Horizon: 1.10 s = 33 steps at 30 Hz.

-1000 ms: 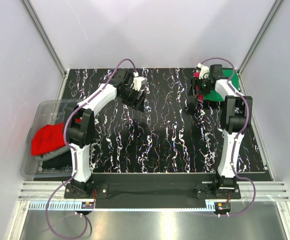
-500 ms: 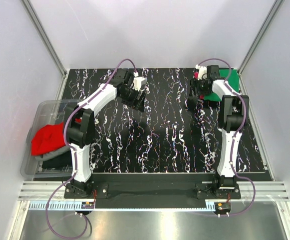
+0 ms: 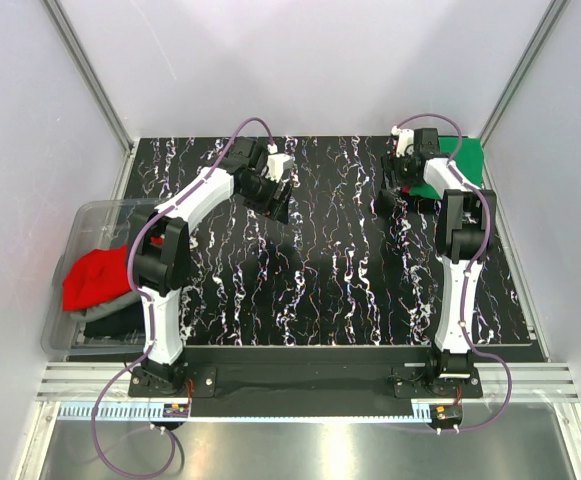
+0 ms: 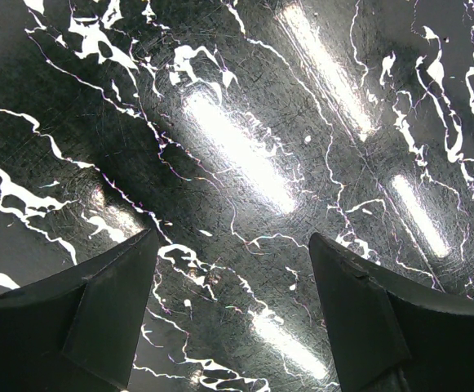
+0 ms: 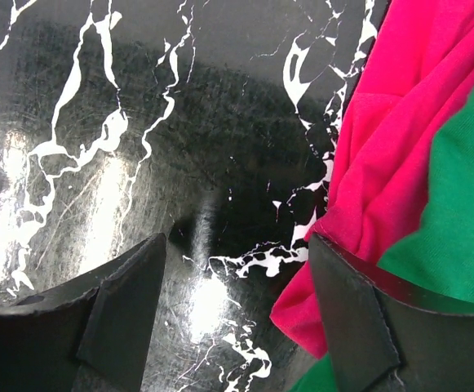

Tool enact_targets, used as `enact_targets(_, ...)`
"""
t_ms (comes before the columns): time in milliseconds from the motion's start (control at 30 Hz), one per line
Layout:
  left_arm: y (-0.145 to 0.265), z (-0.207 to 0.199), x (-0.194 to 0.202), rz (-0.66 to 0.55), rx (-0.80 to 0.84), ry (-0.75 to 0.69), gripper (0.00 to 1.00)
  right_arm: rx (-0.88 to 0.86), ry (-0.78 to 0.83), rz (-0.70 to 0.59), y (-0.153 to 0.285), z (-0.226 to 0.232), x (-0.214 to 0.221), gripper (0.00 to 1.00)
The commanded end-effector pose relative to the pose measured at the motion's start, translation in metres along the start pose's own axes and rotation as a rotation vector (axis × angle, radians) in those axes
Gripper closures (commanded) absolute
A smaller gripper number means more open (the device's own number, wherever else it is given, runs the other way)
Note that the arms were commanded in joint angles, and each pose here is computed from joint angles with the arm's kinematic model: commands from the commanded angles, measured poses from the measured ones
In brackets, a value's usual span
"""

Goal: Fold and stack the t-shirts
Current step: Reset both grippers

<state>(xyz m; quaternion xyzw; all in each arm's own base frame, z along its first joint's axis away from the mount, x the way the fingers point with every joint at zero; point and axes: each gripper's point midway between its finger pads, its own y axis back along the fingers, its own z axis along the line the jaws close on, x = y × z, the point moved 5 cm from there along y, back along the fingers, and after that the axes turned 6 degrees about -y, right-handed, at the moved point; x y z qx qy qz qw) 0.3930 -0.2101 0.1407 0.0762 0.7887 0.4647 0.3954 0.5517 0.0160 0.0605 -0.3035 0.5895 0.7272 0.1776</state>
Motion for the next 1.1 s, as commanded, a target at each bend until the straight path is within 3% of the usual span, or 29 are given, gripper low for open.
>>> enact_targets(0, 0.012, -0.003, -0.016, -0.057, -0.02, -0.033, 0.2, 0.007, 0.006, 0.014, -0.005, -0.002, 0.004, 0.23)
enact_targets(100, 0.017, -0.004, -0.018, -0.067, -0.031, -0.04, 0.2, -0.064, 0.048, -0.039, 0.02, 0.012, -0.014, 0.22)
enact_targets(267, 0.043, -0.001, -0.031, -0.114, -0.13, -0.076, 0.19, -0.179, 0.135, -0.133, 0.071, 0.07, -0.046, 0.0)
enact_targets(500, 0.072, 0.001, -0.048, -0.181, -0.186, -0.102, 0.18, -0.258, 0.113, -0.141, 0.123, 0.128, -0.032, 0.0)
enact_targets(633, 0.084, -0.007, -0.048, -0.196, -0.17, -0.118, 0.18, -0.232, 0.163, -0.114, 0.139, 0.14, 0.002, 0.0)
enact_targets(733, 0.088, -0.006, -0.044, -0.189, -0.203, -0.1, 0.17, -0.132, 0.163, -0.177, 0.156, 0.145, 0.009, 0.0)
enact_targets(833, 0.09, -0.001, -0.041, -0.182, -0.257, -0.064, 0.16, -0.026, 0.029, -0.265, 0.173, 0.145, -0.002, 0.0)
enact_targets(1067, 0.079, 0.022, -0.024, -0.082, -0.395, -0.053, 0.11, 0.011, 0.012, -0.342, 0.188, 0.152, -0.027, 0.0)
